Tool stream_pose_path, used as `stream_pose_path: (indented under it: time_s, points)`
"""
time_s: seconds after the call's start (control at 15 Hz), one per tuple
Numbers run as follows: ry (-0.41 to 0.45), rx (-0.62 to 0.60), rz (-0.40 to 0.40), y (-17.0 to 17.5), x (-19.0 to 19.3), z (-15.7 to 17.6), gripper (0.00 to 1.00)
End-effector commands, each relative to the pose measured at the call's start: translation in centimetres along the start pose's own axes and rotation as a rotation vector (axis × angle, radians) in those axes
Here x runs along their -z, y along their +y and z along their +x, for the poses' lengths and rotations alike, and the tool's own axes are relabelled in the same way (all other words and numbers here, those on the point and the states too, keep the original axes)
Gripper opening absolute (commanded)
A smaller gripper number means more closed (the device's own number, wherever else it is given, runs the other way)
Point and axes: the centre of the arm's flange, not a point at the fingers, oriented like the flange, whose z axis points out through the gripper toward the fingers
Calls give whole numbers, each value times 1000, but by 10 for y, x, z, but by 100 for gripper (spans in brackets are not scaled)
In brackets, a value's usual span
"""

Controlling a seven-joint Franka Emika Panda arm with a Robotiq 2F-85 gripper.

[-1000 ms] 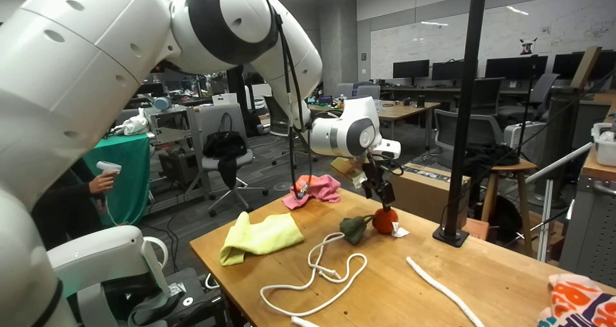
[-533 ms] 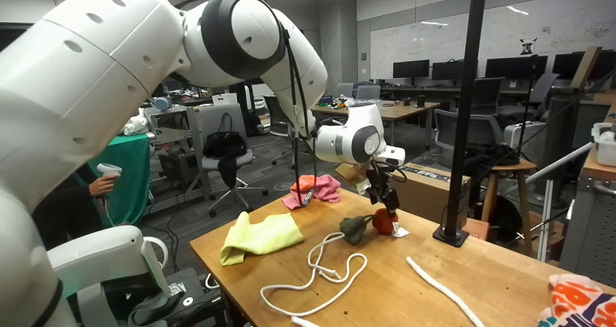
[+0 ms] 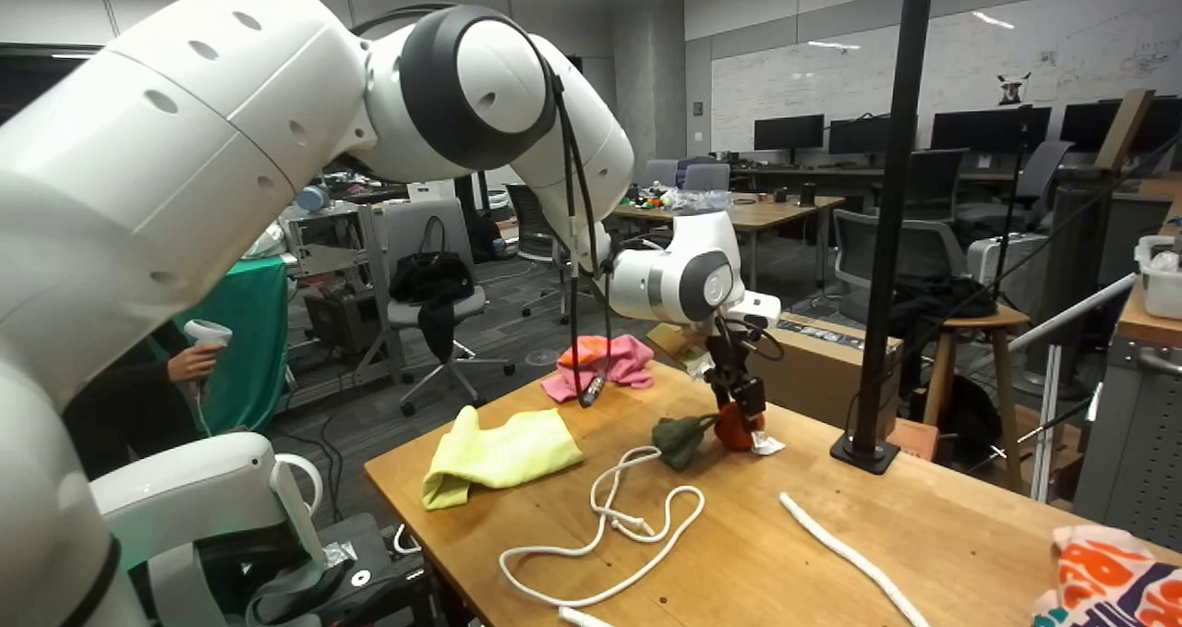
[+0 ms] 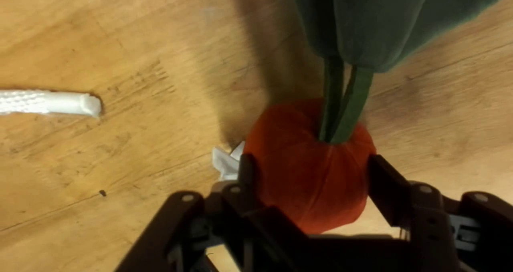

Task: Separate the things on the heap

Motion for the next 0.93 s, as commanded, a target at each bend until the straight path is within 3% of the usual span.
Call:
stream_pose_path:
  time_s: [0.0,0.33,0.87]
  points:
    - [-1,-18,-11,-3,-5,13,42]
    - [-2,-62,-5,-7,-2,18,8]
    - [-45,-367,19,2,-10,39,8]
